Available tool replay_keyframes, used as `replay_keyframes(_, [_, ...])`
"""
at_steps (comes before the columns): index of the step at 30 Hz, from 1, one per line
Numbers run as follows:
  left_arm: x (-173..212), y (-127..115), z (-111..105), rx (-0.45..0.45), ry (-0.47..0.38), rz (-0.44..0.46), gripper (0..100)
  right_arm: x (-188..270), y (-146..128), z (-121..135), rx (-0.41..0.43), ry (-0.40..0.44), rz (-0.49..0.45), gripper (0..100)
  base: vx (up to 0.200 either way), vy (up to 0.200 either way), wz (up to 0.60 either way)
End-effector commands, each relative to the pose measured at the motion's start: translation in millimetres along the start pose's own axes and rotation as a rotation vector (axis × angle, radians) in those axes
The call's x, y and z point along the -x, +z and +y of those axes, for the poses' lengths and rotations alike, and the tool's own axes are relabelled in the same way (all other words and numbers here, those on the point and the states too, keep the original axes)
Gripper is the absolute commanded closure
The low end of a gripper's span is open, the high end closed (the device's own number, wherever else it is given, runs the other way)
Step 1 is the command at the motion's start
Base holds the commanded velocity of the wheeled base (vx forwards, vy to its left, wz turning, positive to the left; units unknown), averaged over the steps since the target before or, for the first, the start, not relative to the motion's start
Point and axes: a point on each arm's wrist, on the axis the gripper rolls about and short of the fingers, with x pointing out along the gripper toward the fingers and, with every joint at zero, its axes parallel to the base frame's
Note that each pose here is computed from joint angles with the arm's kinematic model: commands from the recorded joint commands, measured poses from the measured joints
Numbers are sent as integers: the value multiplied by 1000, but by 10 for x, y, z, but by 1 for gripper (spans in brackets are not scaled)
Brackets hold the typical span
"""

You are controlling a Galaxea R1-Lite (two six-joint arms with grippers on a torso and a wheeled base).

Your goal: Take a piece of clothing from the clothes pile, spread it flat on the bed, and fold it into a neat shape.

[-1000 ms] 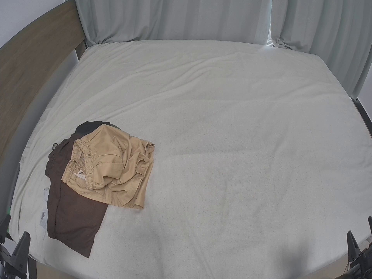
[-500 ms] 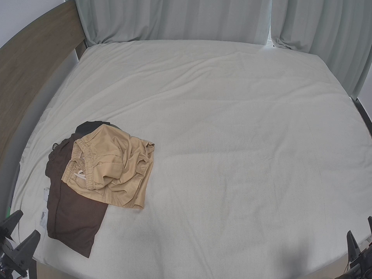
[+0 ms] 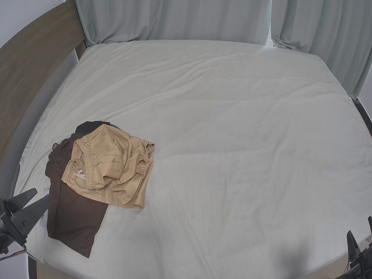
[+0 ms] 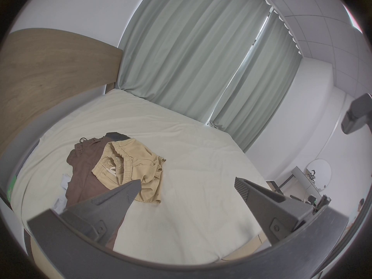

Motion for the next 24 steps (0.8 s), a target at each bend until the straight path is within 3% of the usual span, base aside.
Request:
replay_keyframes(1, [-253,43,43,41,26,64,0,-8,-46,0,-1,0,11,0,0,0,0])
replay_keyframes(24, [-737,154,438,146,25,121,0,-8,-46,0,0,1,11,0,0,0,0])
